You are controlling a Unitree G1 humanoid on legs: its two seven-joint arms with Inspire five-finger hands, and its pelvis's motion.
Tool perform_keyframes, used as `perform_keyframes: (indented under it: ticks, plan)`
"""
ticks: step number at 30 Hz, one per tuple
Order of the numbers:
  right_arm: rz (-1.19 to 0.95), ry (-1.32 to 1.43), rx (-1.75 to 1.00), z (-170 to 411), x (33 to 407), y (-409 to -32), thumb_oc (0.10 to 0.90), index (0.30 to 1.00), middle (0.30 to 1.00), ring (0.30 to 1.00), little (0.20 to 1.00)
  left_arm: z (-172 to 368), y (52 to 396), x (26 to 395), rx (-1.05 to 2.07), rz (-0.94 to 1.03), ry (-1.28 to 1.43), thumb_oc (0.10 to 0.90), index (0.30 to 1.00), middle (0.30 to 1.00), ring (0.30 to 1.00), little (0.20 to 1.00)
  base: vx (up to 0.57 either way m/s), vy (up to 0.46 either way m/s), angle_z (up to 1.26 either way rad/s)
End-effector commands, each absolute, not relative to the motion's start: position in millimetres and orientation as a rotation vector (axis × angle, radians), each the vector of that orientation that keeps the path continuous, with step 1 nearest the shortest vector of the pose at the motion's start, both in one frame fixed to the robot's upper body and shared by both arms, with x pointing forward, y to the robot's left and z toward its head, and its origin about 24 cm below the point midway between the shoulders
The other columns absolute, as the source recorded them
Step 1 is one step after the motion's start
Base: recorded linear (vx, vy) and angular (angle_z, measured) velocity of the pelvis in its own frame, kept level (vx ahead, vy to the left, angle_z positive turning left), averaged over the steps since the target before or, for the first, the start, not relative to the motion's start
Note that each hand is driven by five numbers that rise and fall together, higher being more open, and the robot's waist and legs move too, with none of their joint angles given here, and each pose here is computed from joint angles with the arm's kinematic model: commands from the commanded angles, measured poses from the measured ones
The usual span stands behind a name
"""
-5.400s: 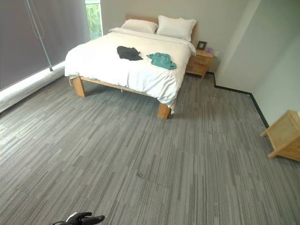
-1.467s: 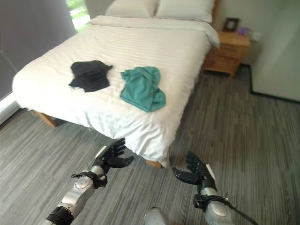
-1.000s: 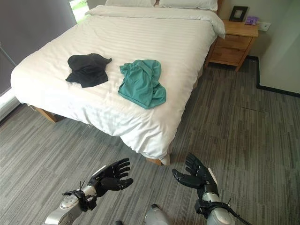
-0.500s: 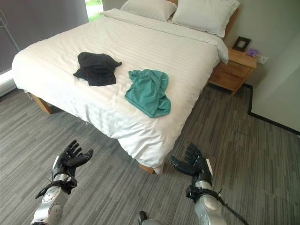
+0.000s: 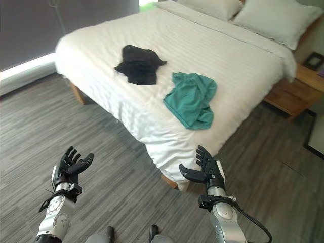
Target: Pick up bed clothes into laundry basket.
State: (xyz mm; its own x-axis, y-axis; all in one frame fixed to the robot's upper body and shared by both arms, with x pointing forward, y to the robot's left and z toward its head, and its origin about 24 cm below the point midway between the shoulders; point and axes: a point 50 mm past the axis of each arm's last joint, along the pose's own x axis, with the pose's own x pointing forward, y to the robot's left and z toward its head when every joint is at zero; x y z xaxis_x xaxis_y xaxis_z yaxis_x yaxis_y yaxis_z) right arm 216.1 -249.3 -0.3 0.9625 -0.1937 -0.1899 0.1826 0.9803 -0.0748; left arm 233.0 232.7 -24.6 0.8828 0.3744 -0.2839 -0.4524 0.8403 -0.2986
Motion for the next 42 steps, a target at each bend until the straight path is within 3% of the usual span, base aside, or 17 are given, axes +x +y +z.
perform_keyframes:
  ticks: [1,9,14,17,22,34,38,42]
  plan:
    - [-0.277,-0.032,-0.084,43.8,220.4,-273.2,0.8,0.9,0.9,0.9,0.9,27.7,250.6,248.8,-0.345,0.414,-0.071,0.8,0.9,0.9,0.9,0.9,0.23,0.237,0.12]
    - [-0.316,-0.058,-0.177,57.1,219.5,-291.5,0.8,0.9,0.9,0.9,0.9,45.3,267.5,252.8,-0.339,0.447,-0.148,0.8,0.9,0.9,0.9,0.9,0.34,0.478,-0.2]
    - [-0.421,-0.068,-0.178,61.3,211.6,-309.1,0.8,0.9,0.9,0.9,0.9,51.2,258.6,265.3,-0.237,0.307,-0.133,0.8,0.9,0.9,0.9,0.9,0.47,0.541,-0.19]
    - [-0.431,-0.086,0.072,47.2,209.3,-295.0,0.8,0.9,0.9,0.9,0.9,69.9,256.0,277.2,-0.111,0.188,-0.156,0.8,0.9,0.9,0.9,0.9,0.46,0.933,-0.14]
    - [-0.529,-0.05,0.09,35.7,190.4,-309.9,0.8,0.9,0.9,0.9,0.9,94.7,234.3,304.5,-0.066,0.058,-0.206,0.8,0.9,0.9,0.9,0.9,0.42,0.585,0.06]
    - [-0.623,-0.097,-0.065,59.6,175.0,-344.6,0.8,0.9,0.9,0.9,0.9,111.2,179.8,333.0,-0.21,-0.092,-0.249,0.8,0.9,0.9,0.9,0.9,0.5,0.08,-0.16]
    - [-0.651,-0.15,0.003,68.1,182.4,-348.4,0.8,0.9,0.9,0.9,0.9,109.2,181.3,330.5,-0.336,-0.058,-0.259,0.8,0.9,0.9,0.9,0.9,0.53,-0.072,-0.05]
    - [-0.536,-0.177,-0.011,79.7,208.0,-333.8,0.8,0.9,0.9,0.9,0.9,99.5,203.6,317.8,-0.314,0.022,-0.248,0.8,0.9,0.9,0.9,0.9,0.42,-0.04,-1.22]
